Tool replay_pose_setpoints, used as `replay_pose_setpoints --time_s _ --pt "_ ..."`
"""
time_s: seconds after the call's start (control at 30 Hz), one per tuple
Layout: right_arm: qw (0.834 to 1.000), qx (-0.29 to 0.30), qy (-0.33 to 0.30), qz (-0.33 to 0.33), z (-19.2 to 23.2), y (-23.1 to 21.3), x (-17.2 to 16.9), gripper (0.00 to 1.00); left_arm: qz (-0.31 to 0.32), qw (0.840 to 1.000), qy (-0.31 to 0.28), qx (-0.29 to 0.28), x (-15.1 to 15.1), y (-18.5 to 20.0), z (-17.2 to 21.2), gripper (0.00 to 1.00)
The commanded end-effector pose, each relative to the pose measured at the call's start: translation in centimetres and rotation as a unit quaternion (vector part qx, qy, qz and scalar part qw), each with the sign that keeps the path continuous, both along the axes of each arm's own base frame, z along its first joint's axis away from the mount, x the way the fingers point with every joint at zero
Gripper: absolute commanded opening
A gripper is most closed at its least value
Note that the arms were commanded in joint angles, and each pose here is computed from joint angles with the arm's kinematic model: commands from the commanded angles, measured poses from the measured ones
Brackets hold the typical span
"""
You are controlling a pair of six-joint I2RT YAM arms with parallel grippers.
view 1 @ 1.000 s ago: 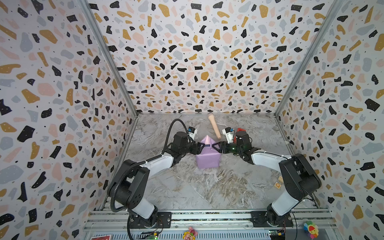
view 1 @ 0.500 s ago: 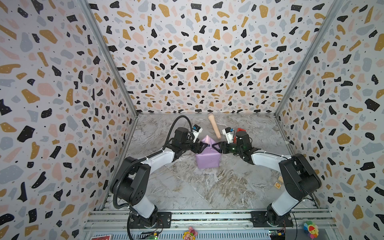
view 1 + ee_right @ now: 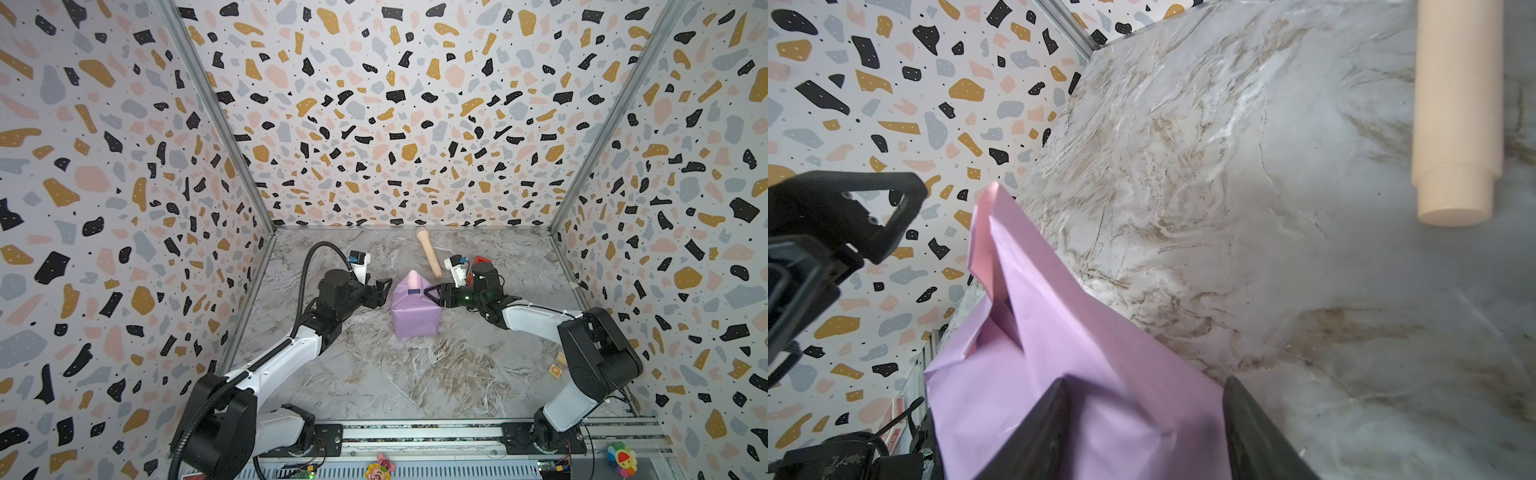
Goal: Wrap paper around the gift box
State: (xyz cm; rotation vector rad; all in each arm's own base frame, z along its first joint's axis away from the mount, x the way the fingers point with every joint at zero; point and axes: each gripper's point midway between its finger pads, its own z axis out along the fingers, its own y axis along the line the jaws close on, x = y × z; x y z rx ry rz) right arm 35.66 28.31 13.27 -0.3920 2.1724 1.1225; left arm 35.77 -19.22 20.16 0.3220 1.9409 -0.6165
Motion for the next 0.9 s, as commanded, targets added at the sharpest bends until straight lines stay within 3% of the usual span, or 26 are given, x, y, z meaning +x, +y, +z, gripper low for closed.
replay_pose_setpoints --time_s 0.0,0.27,0.87 --pt "0.998 -0.038 0.047 0.003 -3.5 -0.8 -1.5 0.59 -0.011 0.999 0.027 0.029 0.3 -0.2 -1.8 0.75" --pt "0.998 -0.038 0.046 0.004 -3.3 -0.8 -1.6 0.58 -0.073 0.996 0.045 0.037 0.1 -2.6 -3.9 0.69" --pt "0.998 -0.036 0.048 0.005 -3.3 -0.7 -1.6 0.58 -0.109 0.992 0.044 0.05 2.0 -4.4 -5.0 0.66"
